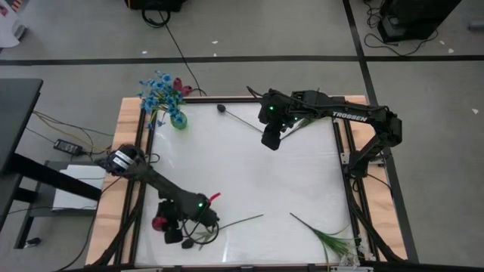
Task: Sort flowers into vase by color
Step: Adjust the red vase, then put the top white flowers into the red vase
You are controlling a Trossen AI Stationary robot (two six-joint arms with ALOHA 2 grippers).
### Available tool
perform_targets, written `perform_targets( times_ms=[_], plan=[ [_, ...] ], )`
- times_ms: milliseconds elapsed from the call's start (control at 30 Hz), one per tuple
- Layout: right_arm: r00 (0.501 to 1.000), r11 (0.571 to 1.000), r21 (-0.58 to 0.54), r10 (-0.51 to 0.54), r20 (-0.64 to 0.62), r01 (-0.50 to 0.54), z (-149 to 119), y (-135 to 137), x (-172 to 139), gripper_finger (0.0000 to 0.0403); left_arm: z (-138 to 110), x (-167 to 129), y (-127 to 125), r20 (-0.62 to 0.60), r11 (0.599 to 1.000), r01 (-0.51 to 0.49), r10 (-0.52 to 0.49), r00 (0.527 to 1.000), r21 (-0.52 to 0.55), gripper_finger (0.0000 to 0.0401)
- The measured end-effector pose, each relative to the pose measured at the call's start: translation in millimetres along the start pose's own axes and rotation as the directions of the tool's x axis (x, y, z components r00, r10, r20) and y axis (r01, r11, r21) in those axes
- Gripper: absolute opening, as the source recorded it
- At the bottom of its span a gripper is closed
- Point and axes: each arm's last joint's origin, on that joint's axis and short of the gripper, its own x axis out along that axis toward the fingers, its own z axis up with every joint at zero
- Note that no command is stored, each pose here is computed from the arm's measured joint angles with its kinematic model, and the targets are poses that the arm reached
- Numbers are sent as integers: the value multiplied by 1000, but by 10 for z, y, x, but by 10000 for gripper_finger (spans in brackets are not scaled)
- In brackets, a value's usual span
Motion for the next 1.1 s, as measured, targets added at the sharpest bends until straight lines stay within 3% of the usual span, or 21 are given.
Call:
perform_targets(
  times_ms=[233, 400, 600, 767, 867, 933, 1000, 1100],
  plan=[
    [1000, 1000, -11, -2, -12, 2, -11, -4, 0, 167, 32, -176, 129, 103, 1000, 0, 3, 995, -26, 241],
    [1000, 1000, -15, -5, -30, 4, -28, -9, -1, 167, -129, -316, 211, 151, 998, 52, -44, 988, -44, 288],
    [999, 1000, -10, -8, -34, 7, -32, -22, -2, 167, -361, -434, 235, 194, 991, 121, -108, 975, -56, 302],
    [999, 999, 42, -16, -32, 17, -23, -84, -9, 167, -679, -663, 302, 368, 985, 156, -118, 922, -73, 302],
    [999, 987, 155, -30, -27, 34, -9, -189, -21, 167, -924, -815, 399, 522, 975, 191, -107, 846, -111, 302],
    [999, 968, 245, -41, -27, 47, -9, -266, -18, 167, -1049, -912, 468, 638, 961, 247, -114, 762, -123, 300],
    [997, 943, 327, -54, -48, 67, -41, -352, 21, 167, -1150, -1011, 534, 757, 943, 313, -122, 642, -114, 295],
    [988, 897, 420, -104, -110, 141, -155, -499, 146, 166, -1276, -1174, 629, 910, 913, 400, -93, 403, -84, 288]
  ],
)
